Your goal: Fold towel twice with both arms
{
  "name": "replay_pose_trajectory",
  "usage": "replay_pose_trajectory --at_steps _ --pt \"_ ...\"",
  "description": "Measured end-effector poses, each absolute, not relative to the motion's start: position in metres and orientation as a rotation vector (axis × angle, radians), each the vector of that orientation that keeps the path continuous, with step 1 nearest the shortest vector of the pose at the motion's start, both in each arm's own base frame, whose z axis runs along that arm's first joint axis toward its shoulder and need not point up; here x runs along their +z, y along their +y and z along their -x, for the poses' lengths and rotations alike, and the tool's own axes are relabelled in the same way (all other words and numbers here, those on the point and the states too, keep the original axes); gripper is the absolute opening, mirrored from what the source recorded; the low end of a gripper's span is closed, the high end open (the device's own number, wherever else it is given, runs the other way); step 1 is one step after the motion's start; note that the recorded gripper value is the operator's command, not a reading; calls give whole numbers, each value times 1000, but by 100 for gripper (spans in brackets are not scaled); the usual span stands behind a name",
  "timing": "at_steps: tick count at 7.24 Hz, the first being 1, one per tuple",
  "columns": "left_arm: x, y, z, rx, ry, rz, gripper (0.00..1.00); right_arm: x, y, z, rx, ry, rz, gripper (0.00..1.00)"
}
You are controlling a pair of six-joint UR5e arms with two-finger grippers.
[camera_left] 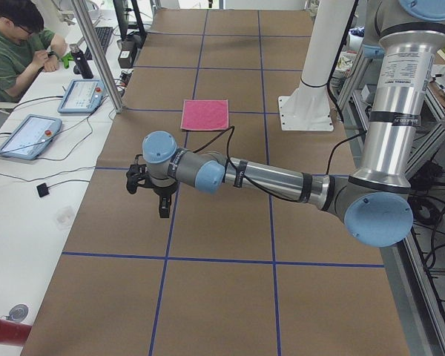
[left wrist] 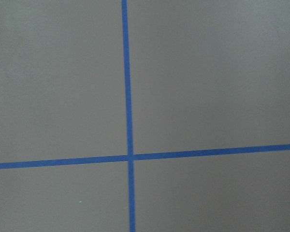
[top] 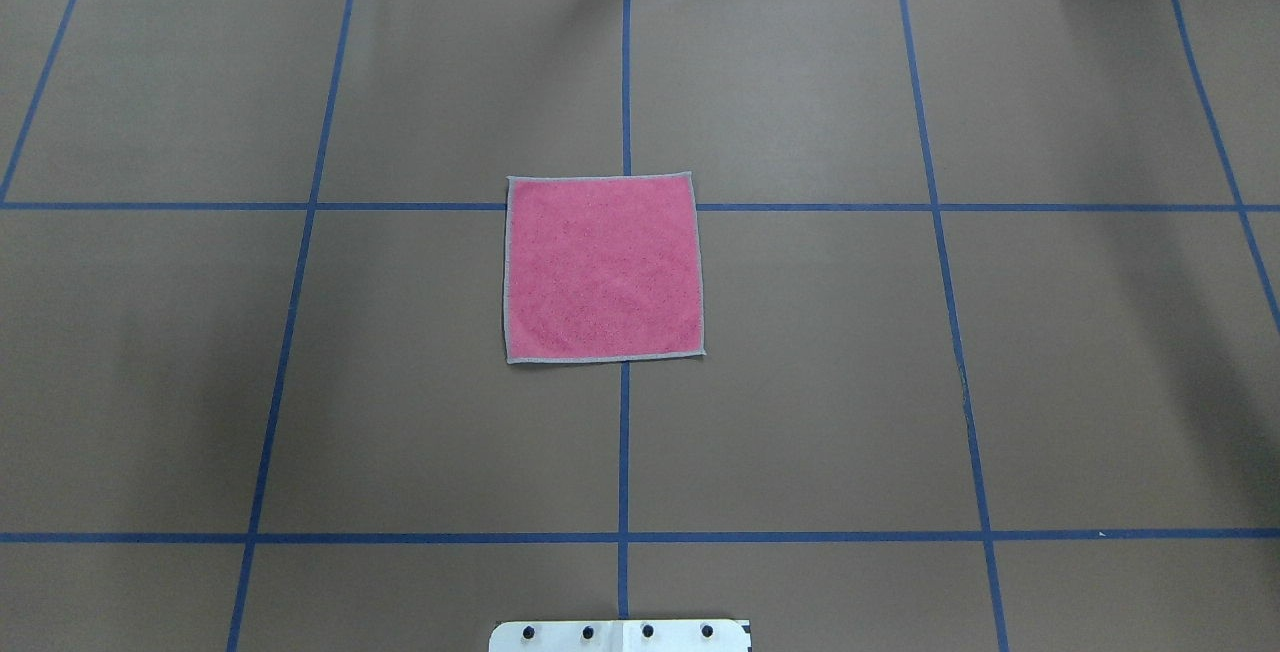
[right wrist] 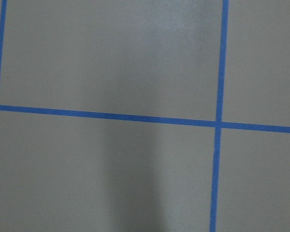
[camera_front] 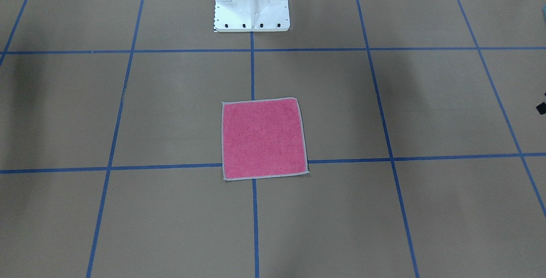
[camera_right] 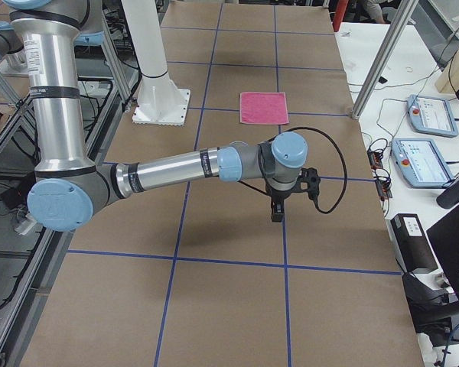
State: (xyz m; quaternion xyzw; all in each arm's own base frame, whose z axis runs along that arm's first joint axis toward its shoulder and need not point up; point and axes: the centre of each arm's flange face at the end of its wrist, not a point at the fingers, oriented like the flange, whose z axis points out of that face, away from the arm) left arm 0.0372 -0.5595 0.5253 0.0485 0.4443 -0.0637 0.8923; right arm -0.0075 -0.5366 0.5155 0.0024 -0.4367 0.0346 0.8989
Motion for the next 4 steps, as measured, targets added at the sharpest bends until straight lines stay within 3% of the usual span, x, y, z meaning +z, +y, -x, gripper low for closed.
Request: replay_pose_trajectory --at_steps 2,4 --pt "495 -552 -110 -199 1012 -78 100 459 -567 56 201 -936 61 100" --pt "451 -545 -182 -257 1117 -24 100 438 -571 93 188 -970 63 100"
